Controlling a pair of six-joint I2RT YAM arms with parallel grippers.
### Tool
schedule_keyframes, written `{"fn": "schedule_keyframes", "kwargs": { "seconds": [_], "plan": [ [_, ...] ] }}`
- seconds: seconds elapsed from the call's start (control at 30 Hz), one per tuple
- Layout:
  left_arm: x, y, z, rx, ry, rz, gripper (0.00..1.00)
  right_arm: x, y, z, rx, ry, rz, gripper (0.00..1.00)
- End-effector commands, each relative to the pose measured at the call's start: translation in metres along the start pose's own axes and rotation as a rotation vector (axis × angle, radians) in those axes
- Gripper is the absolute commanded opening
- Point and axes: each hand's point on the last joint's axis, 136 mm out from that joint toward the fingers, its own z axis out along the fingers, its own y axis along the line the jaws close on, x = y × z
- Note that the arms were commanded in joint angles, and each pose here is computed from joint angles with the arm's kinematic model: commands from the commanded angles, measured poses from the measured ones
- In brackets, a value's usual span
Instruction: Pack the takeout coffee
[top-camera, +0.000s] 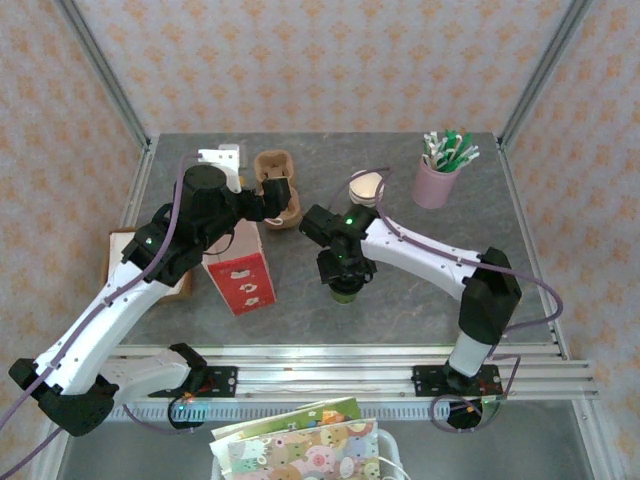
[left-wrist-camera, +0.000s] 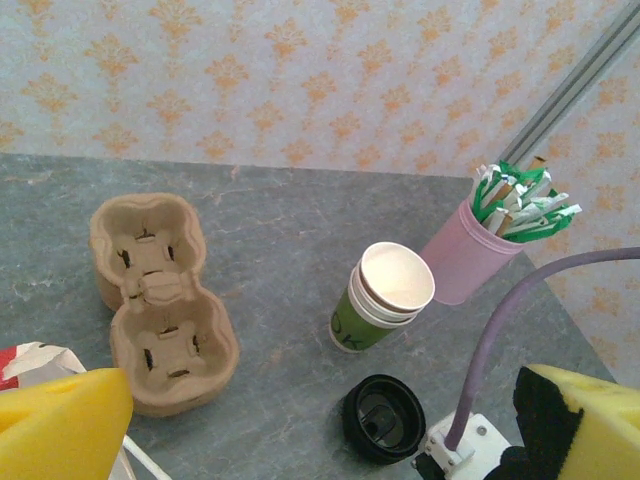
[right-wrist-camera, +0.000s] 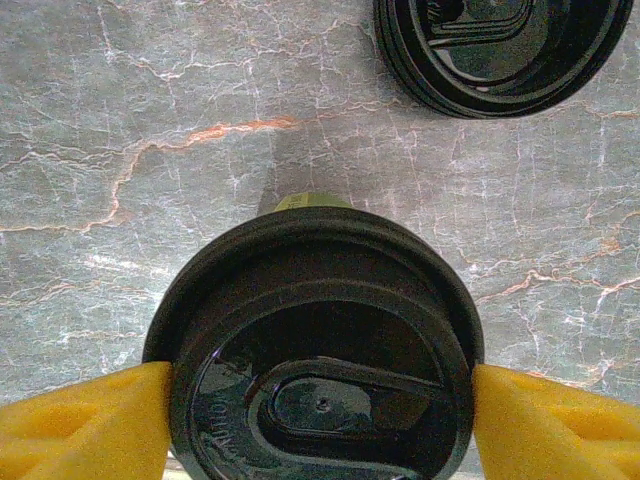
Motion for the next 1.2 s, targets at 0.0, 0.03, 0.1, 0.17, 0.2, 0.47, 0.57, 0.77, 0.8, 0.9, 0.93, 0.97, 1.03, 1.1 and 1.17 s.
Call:
{"fn": "schedule_keyframes", "kwargs": {
  "seconds": [0.0, 0.03, 0.1, 0.17, 0.2, 0.47, 0.57, 0.77, 0.8, 0.9, 0.93, 0.97, 1.03, 1.1, 1.17],
  "plan": [
    [-0.015, -0.005, -0.003, 0.02, -0.039, 0.01, 0.99, 0.004, -0.009, 0.017, 0.077, 0.024, -0.018, 0.75],
    [-0.015, -0.005, -0.003, 0.021, -0.04, 0.011, 0.99, 0.005, -0.011, 0.019, 0.085, 0.029, -0.019, 0.75],
    [-0.013, -0.004, -0.003, 0.02, -0.038, 0.012, 0.99, 0.007, -0.012, 0.022, 0.093, 0.033, -0.018, 0.75],
    [-0.011, -0.003, -0.003, 0.015, -0.038, 0.015, 0.99, 0.009, -0.013, 0.024, 0.096, 0.038, -0.016, 0.75],
    [-0.011, -0.002, -0.002, 0.014, -0.039, 0.016, 0.99, 0.011, -0.014, 0.026, 0.099, 0.041, -0.017, 0.75],
    [-0.005, -0.001, 0.003, 0.009, -0.021, 0.034, 0.99, 0.015, -0.018, 0.029, 0.103, 0.039, -0.002, 0.75],
    [-0.011, -0.003, 0.0, 0.013, -0.032, 0.027, 0.99, 0.009, -0.014, 0.022, 0.088, 0.02, 0.001, 0.75],
    [-0.014, -0.005, -0.002, 0.022, -0.038, 0.015, 0.99, -0.004, -0.011, 0.006, 0.082, -0.015, 0.005, 0.79],
    [-0.015, -0.006, -0.002, 0.025, -0.038, 0.013, 0.99, -0.005, -0.01, 0.003, 0.08, -0.019, 0.004, 0.8],
    [-0.015, -0.007, -0.001, 0.026, -0.032, 0.014, 0.99, -0.007, -0.01, -0.002, 0.073, -0.025, 0.002, 0.81],
    [-0.015, -0.007, 0.0, 0.024, -0.031, 0.016, 0.99, -0.007, -0.01, -0.003, 0.073, -0.024, 0.002, 0.81],
    [-0.016, -0.007, -0.001, 0.025, -0.033, 0.017, 0.99, -0.007, -0.01, -0.003, 0.072, -0.024, -0.001, 0.81],
    [-0.017, -0.007, -0.001, 0.022, -0.034, 0.017, 0.99, -0.007, -0.01, -0.005, 0.072, -0.025, -0.007, 0.82],
    [-0.017, -0.007, -0.003, 0.023, -0.036, 0.016, 0.99, -0.008, -0.011, -0.009, 0.072, -0.03, -0.018, 0.82],
    [-0.018, -0.007, -0.004, 0.022, -0.035, 0.015, 0.99, -0.011, -0.012, -0.015, 0.07, -0.05, -0.034, 0.82]
  ]
}}
